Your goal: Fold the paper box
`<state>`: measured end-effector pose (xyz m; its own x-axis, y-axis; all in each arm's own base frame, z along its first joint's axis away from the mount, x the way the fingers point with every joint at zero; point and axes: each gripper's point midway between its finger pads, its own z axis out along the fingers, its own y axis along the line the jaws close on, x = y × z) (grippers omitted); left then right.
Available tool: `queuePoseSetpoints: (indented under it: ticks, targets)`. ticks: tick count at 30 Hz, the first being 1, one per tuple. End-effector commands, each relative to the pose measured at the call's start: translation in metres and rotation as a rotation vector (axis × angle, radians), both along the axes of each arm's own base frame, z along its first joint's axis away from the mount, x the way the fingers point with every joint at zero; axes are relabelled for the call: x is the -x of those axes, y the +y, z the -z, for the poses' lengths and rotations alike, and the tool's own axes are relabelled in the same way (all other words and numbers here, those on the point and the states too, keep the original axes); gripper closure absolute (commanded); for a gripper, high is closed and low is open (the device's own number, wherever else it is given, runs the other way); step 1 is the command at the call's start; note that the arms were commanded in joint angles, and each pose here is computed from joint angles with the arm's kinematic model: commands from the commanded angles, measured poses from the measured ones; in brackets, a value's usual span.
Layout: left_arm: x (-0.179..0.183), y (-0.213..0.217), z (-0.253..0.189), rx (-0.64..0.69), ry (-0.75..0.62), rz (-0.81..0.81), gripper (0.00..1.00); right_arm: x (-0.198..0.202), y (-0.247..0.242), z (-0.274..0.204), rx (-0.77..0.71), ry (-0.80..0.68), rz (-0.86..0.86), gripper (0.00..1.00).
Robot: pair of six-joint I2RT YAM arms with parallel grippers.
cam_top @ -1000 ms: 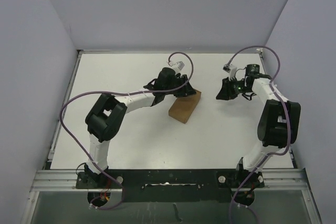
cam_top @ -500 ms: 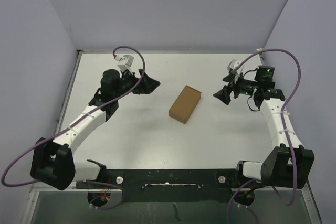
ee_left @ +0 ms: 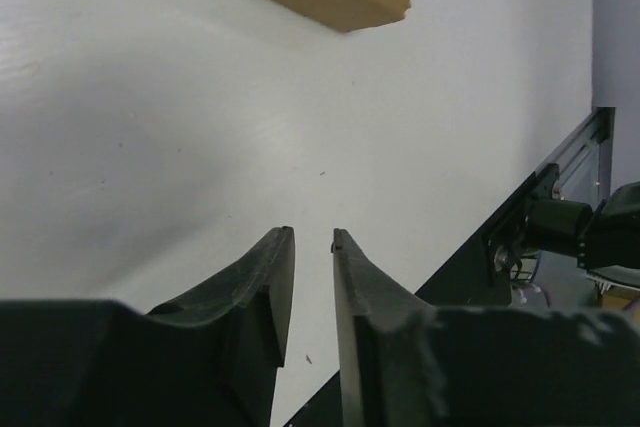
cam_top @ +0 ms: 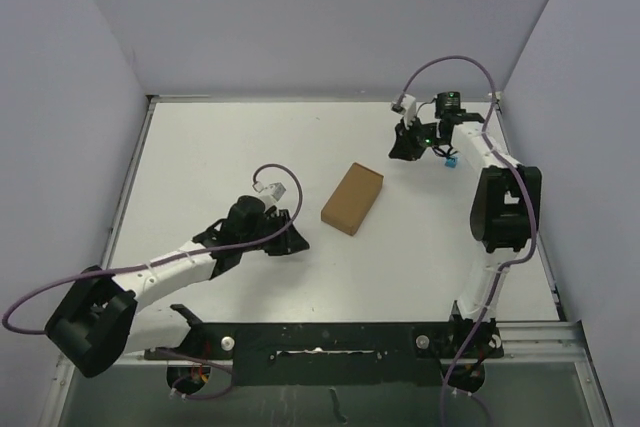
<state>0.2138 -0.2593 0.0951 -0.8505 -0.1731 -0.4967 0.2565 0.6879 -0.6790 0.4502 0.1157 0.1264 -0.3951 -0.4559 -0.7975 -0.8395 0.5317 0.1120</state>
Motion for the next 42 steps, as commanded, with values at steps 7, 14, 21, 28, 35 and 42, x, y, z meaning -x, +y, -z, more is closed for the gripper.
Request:
queuePoseSetpoints:
  ticks: [7, 14, 21, 28, 35, 42]
  targets:
    - [-0.046, -0.051, 0.033, -0.029, 0.060, -0.012, 0.81, 0.006, 0.028, 0.052, 0.073, 0.166, -0.096, 0.95]
    - [-0.089, -0.065, 0.048, -0.085, 0.055, -0.035, 0.79, 0.048, 0.043, 0.052, 0.054, 0.177, -0.204, 0.95]
    - [-0.130, -0.042, 0.051, -0.154, 0.031, -0.111, 0.78, 0.097, 0.042, 0.054, 0.064, 0.224, -0.231, 0.95]
    - [-0.155, -0.031, 0.043, -0.182, 0.019, -0.094, 0.75, 0.136, 0.050, 0.064, 0.079, 0.292, -0.258, 0.95]
    - [-0.153, -0.003, 0.028, -0.237, -0.012, -0.138, 0.70, 0.114, 0.027, 0.053, 0.162, 0.255, -0.138, 0.94]
    - [-0.138, 0.042, -0.016, -0.290, -0.096, -0.198, 0.66, 0.101, 0.000, 0.023, 0.191, 0.165, -0.057, 0.93]
